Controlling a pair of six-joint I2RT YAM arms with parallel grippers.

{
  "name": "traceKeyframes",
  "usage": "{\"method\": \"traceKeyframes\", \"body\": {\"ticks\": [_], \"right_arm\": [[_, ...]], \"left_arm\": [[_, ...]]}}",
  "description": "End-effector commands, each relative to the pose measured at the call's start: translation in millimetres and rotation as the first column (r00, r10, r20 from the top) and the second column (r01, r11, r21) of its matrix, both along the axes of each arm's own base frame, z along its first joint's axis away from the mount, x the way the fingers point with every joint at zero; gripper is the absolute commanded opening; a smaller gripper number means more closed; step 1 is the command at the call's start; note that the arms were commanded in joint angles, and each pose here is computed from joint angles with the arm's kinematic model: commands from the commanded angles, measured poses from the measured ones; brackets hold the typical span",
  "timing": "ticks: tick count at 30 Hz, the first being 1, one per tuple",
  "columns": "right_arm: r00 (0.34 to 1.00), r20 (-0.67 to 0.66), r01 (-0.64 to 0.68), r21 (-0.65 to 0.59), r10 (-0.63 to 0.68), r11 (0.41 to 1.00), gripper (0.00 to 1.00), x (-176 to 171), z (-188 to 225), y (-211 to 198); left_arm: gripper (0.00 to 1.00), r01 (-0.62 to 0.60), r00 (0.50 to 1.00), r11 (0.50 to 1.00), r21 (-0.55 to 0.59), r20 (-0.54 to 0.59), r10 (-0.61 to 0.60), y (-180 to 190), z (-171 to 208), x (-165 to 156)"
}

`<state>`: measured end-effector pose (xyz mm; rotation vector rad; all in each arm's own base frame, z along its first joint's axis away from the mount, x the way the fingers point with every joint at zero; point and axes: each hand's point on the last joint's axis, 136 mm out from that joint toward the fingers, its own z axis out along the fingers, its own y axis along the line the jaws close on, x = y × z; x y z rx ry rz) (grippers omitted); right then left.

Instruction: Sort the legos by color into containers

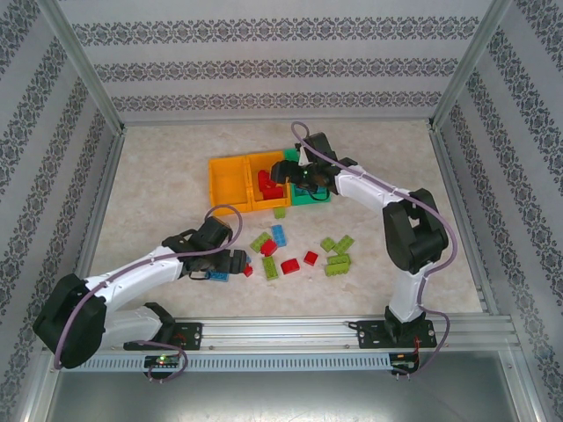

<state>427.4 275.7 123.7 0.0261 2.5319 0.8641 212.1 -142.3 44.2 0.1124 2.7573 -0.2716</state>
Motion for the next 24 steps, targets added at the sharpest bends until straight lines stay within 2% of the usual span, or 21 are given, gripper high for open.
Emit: {"method": "traceKeyframes", "body": {"ticks": [1,6,13,24], "right_arm": [[1.000,0.027,0.011,-0.021,-0.010,1.000,0.85,-2,9,-13],[0.999,0.017,0.027,-0.024,-0.027,0.999,0.85,-4,5,-23],[0.999,0.003,0.045,-0.026,-0.045,0.999,0.85,-5,-1,-33],[0.998,-0.003,0.056,-0.021,-0.056,0.998,0.85,-5,-3,-37]], "left_arm": [[0.97,0.060,0.996,0.998,-0.036,0.063,-0.057,-14,16,4],[0.94,0.167,0.981,0.986,-0.027,0.105,-0.163,-29,29,-3],[0.90,0.316,0.944,0.949,0.015,0.092,-0.316,-47,27,-22],[0.84,0.423,0.899,0.903,0.083,0.085,-0.429,-62,21,-30]]}}
